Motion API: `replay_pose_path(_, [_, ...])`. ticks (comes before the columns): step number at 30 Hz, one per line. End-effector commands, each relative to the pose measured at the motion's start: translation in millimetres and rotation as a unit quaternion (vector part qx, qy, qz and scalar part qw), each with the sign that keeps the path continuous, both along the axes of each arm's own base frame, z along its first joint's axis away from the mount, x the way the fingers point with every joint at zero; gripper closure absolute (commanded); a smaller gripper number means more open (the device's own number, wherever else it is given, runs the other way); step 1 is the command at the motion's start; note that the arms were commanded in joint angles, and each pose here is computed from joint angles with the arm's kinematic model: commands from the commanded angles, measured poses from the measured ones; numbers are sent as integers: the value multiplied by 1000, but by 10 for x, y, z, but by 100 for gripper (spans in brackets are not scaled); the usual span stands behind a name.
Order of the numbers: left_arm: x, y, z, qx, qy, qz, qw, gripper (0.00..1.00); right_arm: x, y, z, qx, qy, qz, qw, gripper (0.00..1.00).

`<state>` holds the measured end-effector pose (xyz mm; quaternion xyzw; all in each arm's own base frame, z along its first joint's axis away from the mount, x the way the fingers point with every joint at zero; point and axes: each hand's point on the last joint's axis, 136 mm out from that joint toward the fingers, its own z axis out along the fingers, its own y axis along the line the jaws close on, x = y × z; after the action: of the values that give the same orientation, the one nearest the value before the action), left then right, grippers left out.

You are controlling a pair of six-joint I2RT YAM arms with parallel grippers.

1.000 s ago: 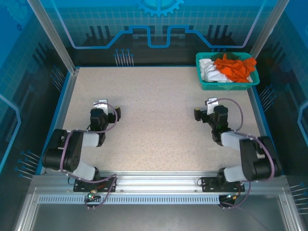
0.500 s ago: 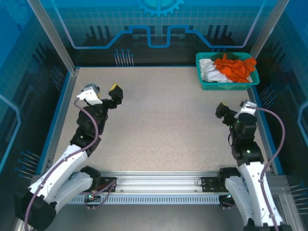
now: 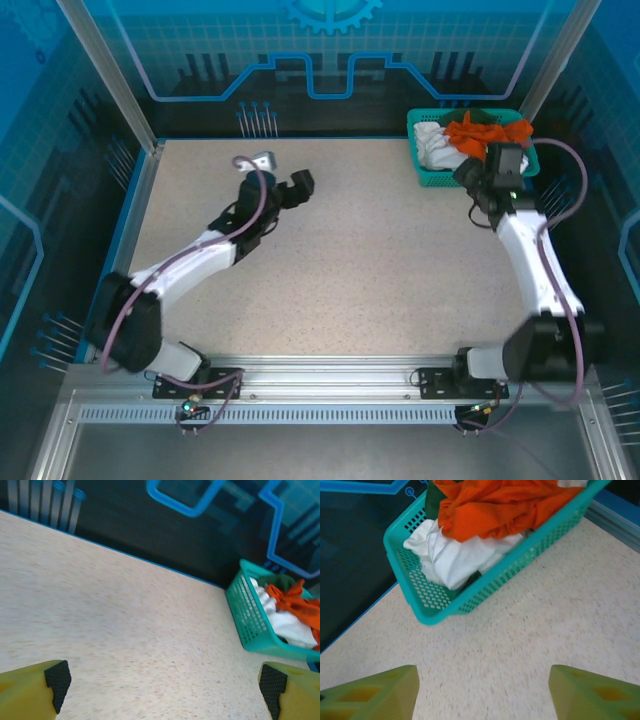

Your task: Fold and stack the t-shirts

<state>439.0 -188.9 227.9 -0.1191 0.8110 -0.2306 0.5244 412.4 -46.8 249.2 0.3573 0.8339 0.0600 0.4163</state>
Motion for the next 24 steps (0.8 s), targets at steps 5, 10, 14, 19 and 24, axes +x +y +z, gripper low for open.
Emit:
replay_pose_path(5, [153,-610,-374,13,-40,-117,992,1,940,-383,-257,-24,38,-71,996,32])
replay_pose_path(10, [167,-725,-382,35,-49,-152,987,1,1318,-666,-681,-13,75,-99,992,28])
replay_pose_path(14, [194,-752,-456,48,-44,-161,985,1,1540,-790,-804,-26,68,-93,993,32])
replay_pose_path(19, [232,-843,-489,38,-37,-176,983,1,1669,-853,-845,-34,71,-79,994,54])
replay_pose_path(24, [237,-870,-511,33,-34,-180,983,1,1717,-829,-859,-41,62,-60,995,85])
